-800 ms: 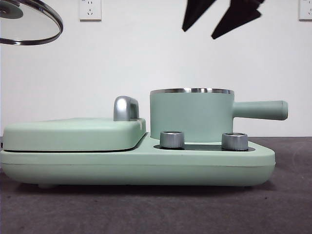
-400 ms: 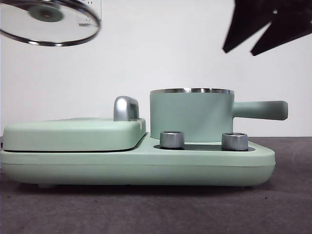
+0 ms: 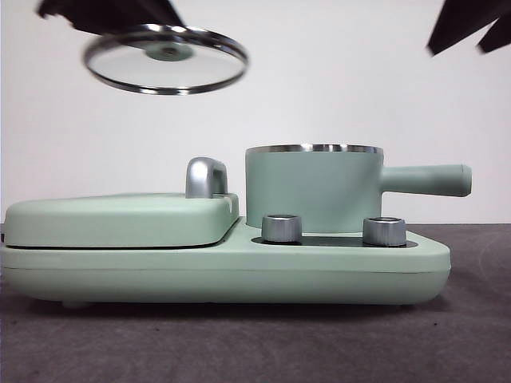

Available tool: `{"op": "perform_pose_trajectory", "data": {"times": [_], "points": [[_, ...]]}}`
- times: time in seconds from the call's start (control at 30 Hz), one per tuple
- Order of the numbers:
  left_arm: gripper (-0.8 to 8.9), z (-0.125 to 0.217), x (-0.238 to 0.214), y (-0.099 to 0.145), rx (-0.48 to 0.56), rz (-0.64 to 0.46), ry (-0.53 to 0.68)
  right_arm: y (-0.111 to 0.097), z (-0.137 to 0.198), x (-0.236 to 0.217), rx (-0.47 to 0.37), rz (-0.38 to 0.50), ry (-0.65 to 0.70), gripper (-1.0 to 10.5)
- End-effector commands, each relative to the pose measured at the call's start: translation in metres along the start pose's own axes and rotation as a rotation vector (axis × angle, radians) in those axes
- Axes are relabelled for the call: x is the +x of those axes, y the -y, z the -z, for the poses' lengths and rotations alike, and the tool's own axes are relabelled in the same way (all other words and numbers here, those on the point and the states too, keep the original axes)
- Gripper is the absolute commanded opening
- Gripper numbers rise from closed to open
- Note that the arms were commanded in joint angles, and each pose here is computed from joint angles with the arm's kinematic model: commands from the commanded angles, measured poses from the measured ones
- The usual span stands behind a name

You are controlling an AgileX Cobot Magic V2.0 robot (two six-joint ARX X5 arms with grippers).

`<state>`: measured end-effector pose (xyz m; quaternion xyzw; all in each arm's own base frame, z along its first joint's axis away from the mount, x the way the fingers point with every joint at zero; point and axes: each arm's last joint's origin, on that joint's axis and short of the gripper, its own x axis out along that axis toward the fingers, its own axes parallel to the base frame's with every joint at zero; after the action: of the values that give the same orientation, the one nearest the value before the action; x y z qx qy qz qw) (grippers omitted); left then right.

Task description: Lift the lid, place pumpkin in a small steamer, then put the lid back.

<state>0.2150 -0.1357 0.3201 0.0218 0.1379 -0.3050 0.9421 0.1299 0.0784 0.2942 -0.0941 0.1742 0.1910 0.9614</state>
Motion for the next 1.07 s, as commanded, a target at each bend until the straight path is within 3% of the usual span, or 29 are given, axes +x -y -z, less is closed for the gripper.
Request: {"op": "perform_pose_trajectory", "data": {"times": [0.03,0.33,0.6,1.07], "points": [[0.15,-0.007,0.013,0.008,0.057,0.034,0.059,0.002,0.001,-0.011,0.015,0.033,0.016,3.5],[0.15,-0.006,0.061,0.027,0.084,0.101,0.111,0.009,0.016,-0.041,0.006,0.092,-0.037,3.4],[0.15,-0.015,0.108,0.044,0.177,0.145,0.09,0.01,0.021,-0.045,-0.003,0.108,-0.07,3.4],[0.15,-0.007,0.155,0.053,0.177,0.205,0.066,0.011,0.021,-0.044,-0.004,0.138,-0.073,3.4]]}}
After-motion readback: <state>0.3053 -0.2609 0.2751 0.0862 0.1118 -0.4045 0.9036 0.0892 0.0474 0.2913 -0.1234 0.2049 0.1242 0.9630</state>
